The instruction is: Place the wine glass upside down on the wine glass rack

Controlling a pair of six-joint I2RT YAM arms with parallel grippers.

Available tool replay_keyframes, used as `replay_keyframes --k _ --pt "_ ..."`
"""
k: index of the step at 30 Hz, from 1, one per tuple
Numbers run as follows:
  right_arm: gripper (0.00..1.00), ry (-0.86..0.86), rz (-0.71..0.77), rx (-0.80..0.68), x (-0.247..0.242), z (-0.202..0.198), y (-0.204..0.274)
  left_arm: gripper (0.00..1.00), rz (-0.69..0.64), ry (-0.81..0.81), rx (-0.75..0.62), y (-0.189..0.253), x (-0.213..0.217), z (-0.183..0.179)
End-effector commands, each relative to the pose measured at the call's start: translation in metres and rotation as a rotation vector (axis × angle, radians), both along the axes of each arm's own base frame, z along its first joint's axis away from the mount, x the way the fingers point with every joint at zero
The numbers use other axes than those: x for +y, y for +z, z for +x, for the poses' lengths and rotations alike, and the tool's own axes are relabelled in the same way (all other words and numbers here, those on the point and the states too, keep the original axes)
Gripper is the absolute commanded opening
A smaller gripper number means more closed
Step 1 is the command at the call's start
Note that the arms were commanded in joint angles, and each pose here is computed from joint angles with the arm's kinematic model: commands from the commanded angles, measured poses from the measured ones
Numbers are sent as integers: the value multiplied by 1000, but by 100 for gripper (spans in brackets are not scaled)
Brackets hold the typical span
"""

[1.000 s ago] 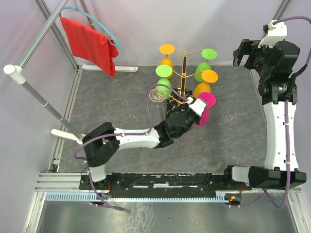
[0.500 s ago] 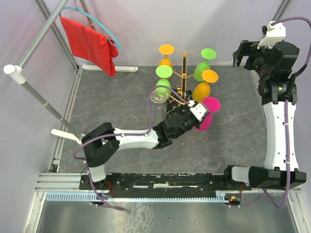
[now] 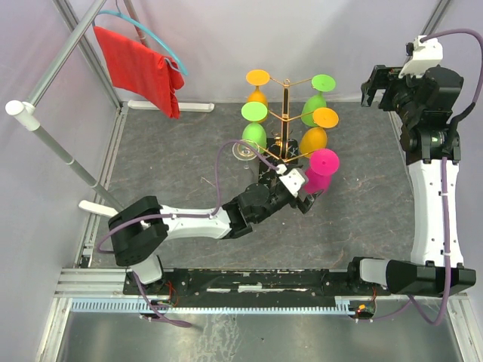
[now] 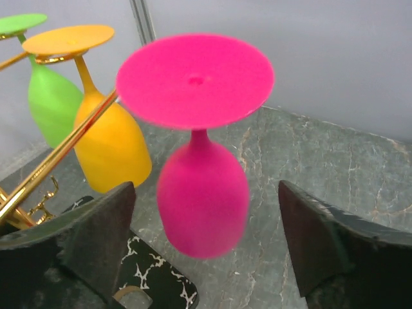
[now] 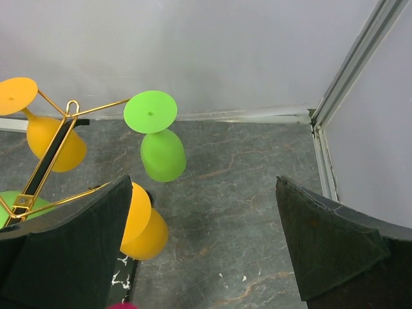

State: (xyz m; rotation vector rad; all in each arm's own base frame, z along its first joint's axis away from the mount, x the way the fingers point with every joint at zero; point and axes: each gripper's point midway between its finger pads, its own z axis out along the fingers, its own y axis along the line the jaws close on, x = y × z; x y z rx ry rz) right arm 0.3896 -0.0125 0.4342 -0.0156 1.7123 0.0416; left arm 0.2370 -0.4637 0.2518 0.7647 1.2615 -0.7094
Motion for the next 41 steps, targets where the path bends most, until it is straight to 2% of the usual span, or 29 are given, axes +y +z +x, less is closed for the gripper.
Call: replay_keyframes --k 1,10,18,22,26,41 --pt "100 1 15 -47 1 -5 15 99 -77 5 -4 28 12 -6" --pt "100 -67 124 34 -6 6 6 99 -79 27 131 42 53 -25" --pt "100 -265 134 -49 -37 -15 22 99 -187 27 173 101 108 -48" --pt "100 -353 114 -30 -52 -27 22 99 -193 135 184 147 142 -42" --pt "100 -326 118 -30 -47 -28 19 99 -156 292 195 184 173 -28" --pt "100 -324 130 -28 -45 -34 19 99 -145 329 193 192 181 -25"
